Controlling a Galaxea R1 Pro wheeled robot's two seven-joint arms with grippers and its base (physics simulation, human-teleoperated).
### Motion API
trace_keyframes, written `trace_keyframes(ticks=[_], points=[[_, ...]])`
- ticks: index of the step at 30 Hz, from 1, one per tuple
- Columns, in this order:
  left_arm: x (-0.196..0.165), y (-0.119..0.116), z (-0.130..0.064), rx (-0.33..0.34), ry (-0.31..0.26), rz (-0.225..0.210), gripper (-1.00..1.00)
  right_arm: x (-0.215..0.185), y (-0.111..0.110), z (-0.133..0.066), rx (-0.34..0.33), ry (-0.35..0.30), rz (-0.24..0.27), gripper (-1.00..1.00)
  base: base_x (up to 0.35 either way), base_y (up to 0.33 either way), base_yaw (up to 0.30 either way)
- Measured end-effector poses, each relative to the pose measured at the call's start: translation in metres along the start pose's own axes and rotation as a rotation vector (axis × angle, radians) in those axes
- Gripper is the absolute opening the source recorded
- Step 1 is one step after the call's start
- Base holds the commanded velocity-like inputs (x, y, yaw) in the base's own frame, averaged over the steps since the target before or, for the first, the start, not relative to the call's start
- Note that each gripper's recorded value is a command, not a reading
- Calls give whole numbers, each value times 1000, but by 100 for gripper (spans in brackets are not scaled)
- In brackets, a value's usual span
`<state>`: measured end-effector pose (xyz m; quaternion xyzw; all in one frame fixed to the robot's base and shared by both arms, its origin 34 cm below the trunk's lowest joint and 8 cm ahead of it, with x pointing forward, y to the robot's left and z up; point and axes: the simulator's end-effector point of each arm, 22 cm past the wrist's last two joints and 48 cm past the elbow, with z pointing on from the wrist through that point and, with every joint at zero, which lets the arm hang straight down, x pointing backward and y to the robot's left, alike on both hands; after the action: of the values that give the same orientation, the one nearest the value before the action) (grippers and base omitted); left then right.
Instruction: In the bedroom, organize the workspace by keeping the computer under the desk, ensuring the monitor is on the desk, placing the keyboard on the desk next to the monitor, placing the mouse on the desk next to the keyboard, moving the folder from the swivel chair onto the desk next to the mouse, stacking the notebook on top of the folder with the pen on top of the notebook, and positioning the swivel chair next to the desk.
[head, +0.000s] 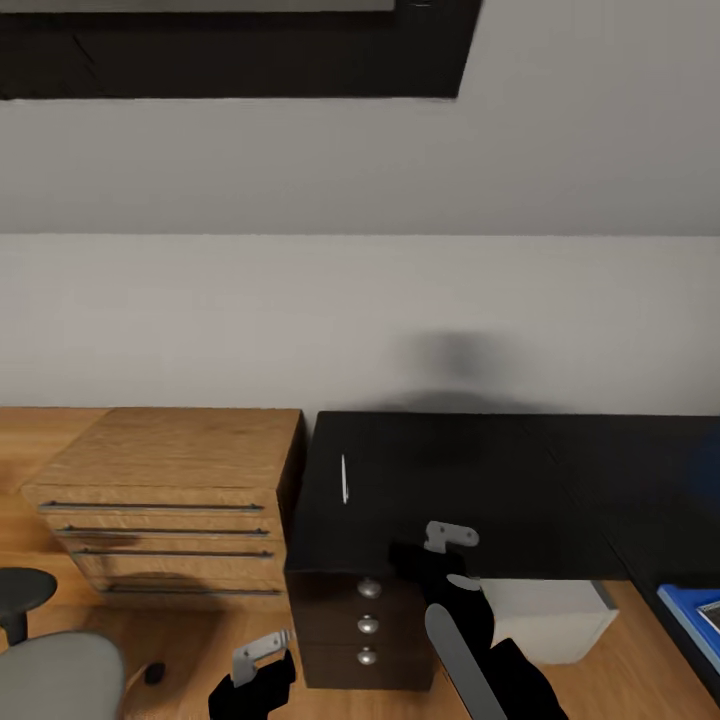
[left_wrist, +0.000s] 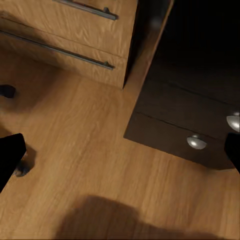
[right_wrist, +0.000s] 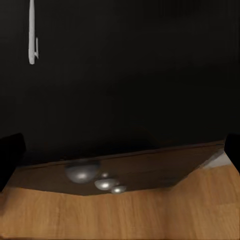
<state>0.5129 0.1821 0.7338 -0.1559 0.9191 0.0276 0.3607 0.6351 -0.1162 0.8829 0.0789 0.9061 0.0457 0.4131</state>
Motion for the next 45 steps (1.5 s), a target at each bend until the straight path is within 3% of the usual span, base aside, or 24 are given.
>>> trace_keyframes(ticks=[28,45], points=[[6,1,2,-4,15,3,100,6,-5,6,19,9,-22,100,29,32,254],[6,1,3,-5,15,4,100,24,-13,15,40,46,-33,100,139,0,24]])
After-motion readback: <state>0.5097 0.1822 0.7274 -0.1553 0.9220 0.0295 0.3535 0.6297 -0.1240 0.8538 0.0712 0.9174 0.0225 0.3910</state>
